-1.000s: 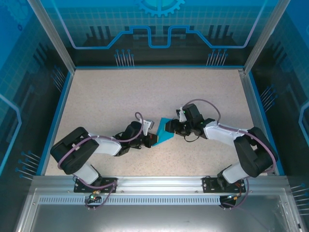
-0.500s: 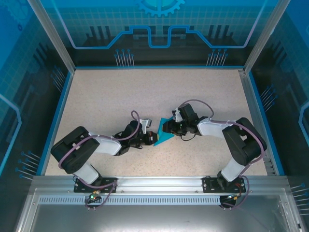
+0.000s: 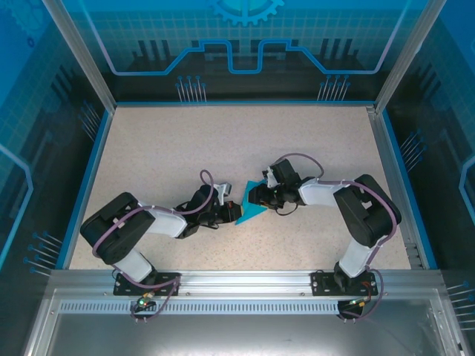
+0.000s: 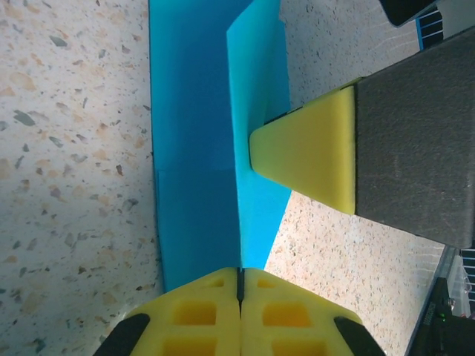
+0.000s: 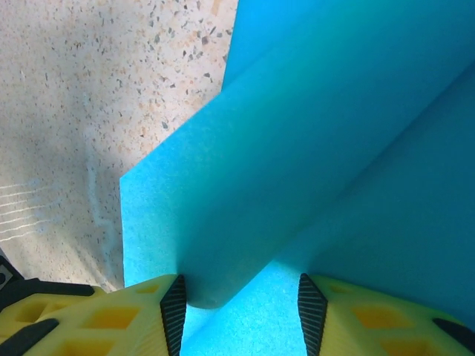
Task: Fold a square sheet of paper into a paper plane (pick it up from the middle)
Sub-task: Fourth fold the wing at the center of the table.
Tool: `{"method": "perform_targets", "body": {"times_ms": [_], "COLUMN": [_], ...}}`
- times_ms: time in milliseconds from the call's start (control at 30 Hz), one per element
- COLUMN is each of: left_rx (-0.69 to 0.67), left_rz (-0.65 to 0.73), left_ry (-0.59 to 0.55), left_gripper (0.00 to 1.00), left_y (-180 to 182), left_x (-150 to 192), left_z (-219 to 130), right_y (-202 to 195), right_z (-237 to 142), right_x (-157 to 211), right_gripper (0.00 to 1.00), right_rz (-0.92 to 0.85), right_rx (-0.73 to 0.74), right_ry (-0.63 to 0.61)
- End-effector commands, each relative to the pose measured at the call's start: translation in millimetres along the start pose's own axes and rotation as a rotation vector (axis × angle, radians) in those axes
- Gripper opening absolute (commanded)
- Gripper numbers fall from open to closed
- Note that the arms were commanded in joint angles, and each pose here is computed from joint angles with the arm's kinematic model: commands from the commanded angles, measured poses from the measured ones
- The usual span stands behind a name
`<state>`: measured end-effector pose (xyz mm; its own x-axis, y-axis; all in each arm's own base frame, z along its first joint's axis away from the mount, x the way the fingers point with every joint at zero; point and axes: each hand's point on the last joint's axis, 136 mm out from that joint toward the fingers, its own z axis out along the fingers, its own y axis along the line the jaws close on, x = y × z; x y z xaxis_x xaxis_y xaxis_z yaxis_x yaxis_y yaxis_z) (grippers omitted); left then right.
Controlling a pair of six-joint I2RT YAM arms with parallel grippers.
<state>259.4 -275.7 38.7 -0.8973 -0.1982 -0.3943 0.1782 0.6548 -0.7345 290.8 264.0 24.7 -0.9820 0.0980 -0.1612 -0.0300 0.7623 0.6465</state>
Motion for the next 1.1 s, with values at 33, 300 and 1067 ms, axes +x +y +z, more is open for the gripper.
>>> {"method": "perform_targets", "body": {"times_ms": [33, 300, 1067], "left_rx": [-0.022, -0.049, 0.027], "left_rz": [-0.016, 0.002, -0.043], "left_ry": [0.038, 0.04, 0.064], "left_gripper": [0.09, 0.18, 0.3], "left_y": [6.5, 6.4, -29.7], "left_x": [4.2, -2.4, -28.6], "left_z": [1.9, -5.4, -7.3], "right_y": [-8.2, -21.1, -54.2], "right_z": [4.1, 4.3, -0.4], "right_x": [2.6, 5.5, 19.9], "right_gripper": [0.46, 0.45, 0.34], "right_rz": [0.027, 0.052, 0.167], "right_rx": [0.061, 0.125, 0.318], "right_ry": [0.016, 0.02, 0.035]}}
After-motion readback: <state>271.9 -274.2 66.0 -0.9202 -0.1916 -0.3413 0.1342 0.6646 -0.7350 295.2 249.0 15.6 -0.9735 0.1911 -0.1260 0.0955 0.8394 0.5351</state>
